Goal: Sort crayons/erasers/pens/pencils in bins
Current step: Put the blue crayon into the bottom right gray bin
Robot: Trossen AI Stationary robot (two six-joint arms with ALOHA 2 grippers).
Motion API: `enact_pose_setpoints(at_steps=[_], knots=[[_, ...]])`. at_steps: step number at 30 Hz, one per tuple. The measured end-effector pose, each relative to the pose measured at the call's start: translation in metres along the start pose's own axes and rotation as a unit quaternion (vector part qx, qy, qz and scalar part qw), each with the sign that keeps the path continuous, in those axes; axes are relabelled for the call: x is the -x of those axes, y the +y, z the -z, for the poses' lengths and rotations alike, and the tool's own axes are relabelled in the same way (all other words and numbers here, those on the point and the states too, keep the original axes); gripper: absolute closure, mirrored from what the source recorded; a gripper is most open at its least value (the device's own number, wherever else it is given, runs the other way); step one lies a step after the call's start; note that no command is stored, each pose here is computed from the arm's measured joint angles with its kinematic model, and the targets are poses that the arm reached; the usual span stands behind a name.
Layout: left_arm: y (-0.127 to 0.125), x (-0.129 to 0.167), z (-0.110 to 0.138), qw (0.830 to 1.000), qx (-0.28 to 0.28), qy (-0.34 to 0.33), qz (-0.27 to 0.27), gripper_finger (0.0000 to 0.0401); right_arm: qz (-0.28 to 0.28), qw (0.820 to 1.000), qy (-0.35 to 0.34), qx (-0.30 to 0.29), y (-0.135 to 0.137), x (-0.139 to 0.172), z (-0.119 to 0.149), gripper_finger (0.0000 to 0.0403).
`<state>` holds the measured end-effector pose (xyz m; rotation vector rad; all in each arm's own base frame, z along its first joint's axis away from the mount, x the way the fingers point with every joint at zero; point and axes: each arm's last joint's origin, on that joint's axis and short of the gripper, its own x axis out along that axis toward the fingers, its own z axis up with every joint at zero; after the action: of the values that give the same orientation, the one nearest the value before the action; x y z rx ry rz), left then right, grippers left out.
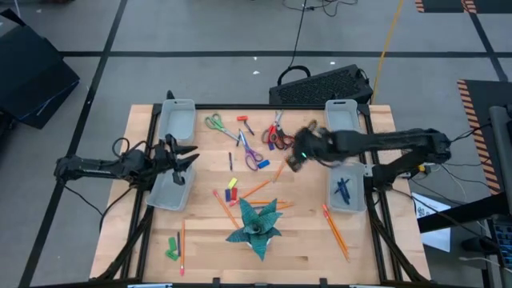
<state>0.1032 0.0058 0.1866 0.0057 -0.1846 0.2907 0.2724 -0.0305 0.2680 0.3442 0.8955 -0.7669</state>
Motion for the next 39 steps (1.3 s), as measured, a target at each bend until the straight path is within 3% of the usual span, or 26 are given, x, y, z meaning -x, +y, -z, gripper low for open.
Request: enact_pose_setpoints(at_steps=[5, 9, 15, 20, 27, 30, 34, 39], knots=[[0.004, -0.001, 0.002, 1.0, 0.017, 0.008, -0.019, 0.0268, -0.071, 0.996, -0.061, 0.01, -0.001, -0.063, -0.042, 0.026], [0.006, -0.001, 0.004, 0.999, 0.016, 0.019, -0.029, 0.0268, -0.102, 0.993, -0.064, 0.013, -0.003, -0.117, -0.054, 0.024], [0.009, -0.002, 0.006, 0.998, 0.015, 0.029, -0.044, 0.0268, -0.083, 0.995, -0.043, 0.03, 0.008, -0.179, -0.071, 0.0211], [0.012, -0.002, 0.007, 0.998, 0.019, 0.031, -0.055, 0.0268, -0.032, 0.997, -0.054, 0.04, 0.017, -0.212, -0.083, 0.02], [0.013, -0.002, 0.009, 0.997, 0.023, 0.043, -0.06, 0.0268, 0.04, 0.997, -0.072, 0.006, 0.021, -0.222, -0.083, 0.0215], [0.013, -0.002, 0.01, 0.997, 0.027, 0.043, -0.061, 0.0268, 0.018, 0.998, -0.06, -0.007, 0.022, -0.223, -0.083, 0.0225], [0.013, -0.002, 0.01, 0.996, 0.036, 0.044, -0.062, 0.0268, -0.018, 0.997, -0.044, 0.053, 0.021, -0.217, -0.085, 0.0229], [0.012, -0.001, 0.018, 0.994, 0.054, 0.084, -0.05, 0.0268, -0.044, 0.996, -0.026, 0.08, -0.007, -0.196, -0.1, 0.0228]])
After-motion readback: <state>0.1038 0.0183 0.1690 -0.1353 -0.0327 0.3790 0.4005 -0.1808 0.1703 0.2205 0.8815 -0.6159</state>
